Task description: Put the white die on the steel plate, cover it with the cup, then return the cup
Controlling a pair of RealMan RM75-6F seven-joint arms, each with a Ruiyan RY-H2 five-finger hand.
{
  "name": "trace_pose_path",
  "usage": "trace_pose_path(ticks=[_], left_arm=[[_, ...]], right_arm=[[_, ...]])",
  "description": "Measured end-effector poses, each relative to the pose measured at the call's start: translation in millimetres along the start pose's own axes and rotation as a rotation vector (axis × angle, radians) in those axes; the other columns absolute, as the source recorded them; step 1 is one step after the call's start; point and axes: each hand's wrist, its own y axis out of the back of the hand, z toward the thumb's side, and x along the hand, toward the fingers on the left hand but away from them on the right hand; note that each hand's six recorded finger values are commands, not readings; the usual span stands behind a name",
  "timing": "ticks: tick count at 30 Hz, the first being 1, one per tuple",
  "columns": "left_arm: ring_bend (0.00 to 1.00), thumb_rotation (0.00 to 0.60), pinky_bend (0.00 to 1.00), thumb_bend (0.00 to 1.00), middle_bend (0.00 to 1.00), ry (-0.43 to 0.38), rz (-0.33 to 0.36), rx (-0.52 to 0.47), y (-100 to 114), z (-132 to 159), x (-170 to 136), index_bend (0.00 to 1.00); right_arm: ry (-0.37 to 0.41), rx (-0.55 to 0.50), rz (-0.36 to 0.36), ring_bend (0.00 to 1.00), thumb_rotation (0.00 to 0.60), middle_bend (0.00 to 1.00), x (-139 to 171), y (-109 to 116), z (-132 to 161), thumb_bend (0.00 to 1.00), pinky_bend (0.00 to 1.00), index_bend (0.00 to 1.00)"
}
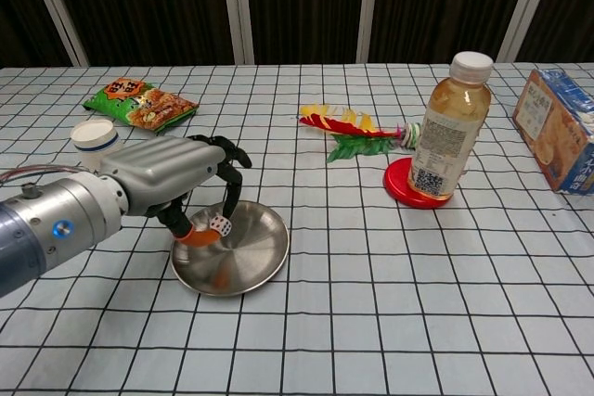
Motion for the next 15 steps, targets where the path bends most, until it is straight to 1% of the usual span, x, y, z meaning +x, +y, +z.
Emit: trace_pose_path(ticks=[2, 5, 7, 10, 11, 13, 15], left_arm=[[0.0, 0.6, 0.03, 0.34, 0.03, 0.004, -0.012, 0.003, -3, 0, 1, 0.32], [0.0, 0.6, 0.03, 0.24, 0.0, 0.01, -0.03, 0.008, -6, -2, 0, 0.1], [0.0, 0.6, 0.03, 0.17, 0.0, 0.011, -0.037, 0.015, -6, -4, -1, 0.02], [0.0, 0.6, 0.03, 0.08, 0.0, 0.004, -0.038, 0.024, -2, -6, -4, 0.0], [0.0, 0.6, 0.03, 0.06, 0.0, -0.001, -0.036, 0.026, 0, -7, -5, 0.0], [0.0, 0.6, 0.03, 0.05, 0.0, -0.013, -0.026, 0.024, 6, -9, -8, 0.0], [0.0, 0.6, 0.04, 0.06, 0.0, -0.025, -0.01, 0.008, 12, -9, -11, 0.04]], right_arm=[[-0.001, 0.0, 0.001, 0.13, 0.6, 0.19, 0, 0, 0, 0.1, 0.0, 0.22], [0.0, -0.003, 0.004, 0.13, 0.6, 0.19, 0, -1, 0, 0.1, 0.0, 0.22], [0.002, -0.005, 0.005, 0.13, 0.6, 0.19, 0, -1, 0, 0.1, 0.0, 0.22], [0.003, -0.004, 0.008, 0.13, 0.6, 0.19, 0, -2, 1, 0.1, 0.0, 0.22], [0.004, -0.004, 0.009, 0.13, 0.6, 0.19, 0, -2, 1, 0.1, 0.0, 0.22], [0.004, -0.001, 0.009, 0.13, 0.6, 0.19, 0, -2, 1, 0.1, 0.0, 0.22], [0.004, -0.002, 0.008, 0.13, 0.6, 0.19, 0, -2, 1, 0.1, 0.0, 0.22]])
